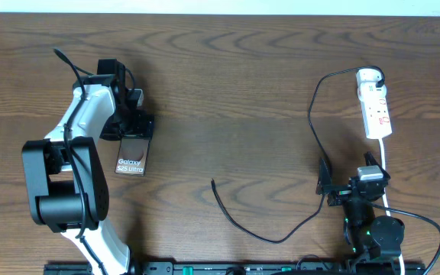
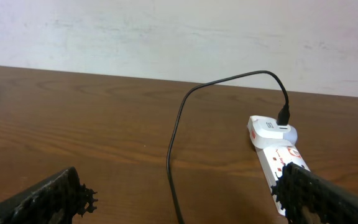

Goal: Plug charger to phone and switch on socket
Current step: 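Move the left gripper over the Galaxy phone and lower onto it, then close the left gripper on the phone's long edges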

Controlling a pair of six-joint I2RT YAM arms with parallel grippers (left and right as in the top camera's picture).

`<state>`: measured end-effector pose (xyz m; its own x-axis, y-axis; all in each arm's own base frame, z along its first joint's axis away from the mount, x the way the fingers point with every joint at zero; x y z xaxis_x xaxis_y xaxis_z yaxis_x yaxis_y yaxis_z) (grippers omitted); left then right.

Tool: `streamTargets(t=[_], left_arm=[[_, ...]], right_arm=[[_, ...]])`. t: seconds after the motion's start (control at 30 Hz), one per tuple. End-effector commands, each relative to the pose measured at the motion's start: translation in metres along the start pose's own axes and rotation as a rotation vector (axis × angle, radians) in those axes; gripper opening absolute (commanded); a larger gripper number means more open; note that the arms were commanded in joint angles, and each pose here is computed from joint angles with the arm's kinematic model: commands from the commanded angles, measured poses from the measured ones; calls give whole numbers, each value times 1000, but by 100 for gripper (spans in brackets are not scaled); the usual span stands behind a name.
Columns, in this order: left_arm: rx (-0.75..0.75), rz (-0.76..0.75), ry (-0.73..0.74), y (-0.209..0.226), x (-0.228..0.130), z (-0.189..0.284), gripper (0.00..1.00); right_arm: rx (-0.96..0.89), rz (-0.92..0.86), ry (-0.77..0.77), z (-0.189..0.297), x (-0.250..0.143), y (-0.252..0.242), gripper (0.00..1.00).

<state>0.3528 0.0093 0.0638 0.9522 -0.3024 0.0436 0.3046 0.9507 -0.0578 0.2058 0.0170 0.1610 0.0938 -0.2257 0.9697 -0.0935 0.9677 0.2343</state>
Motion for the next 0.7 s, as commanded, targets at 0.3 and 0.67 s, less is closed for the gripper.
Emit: streamTargets(t=[0.3,0.67], left_arm=[[-3,-18,42,-1,-16,-21,87],[-7,-54,51,-2,-21,-26,87]], right_arm=[[-2,1,1,0,-1,0,99],[-2,1,1,0,-1,0,99]])
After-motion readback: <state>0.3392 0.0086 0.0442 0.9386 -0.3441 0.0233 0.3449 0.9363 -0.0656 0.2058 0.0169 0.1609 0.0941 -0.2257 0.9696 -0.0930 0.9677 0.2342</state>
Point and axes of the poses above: each gripper's point midway between its finger pads, its own z axis back along the fingers, its own y axis along the line the jaws close on, x = y × z, the point moved 4 cm from there along z, back along the fingers, and after that the axes turned 15 degrees about -z, right-handed, at the moved point
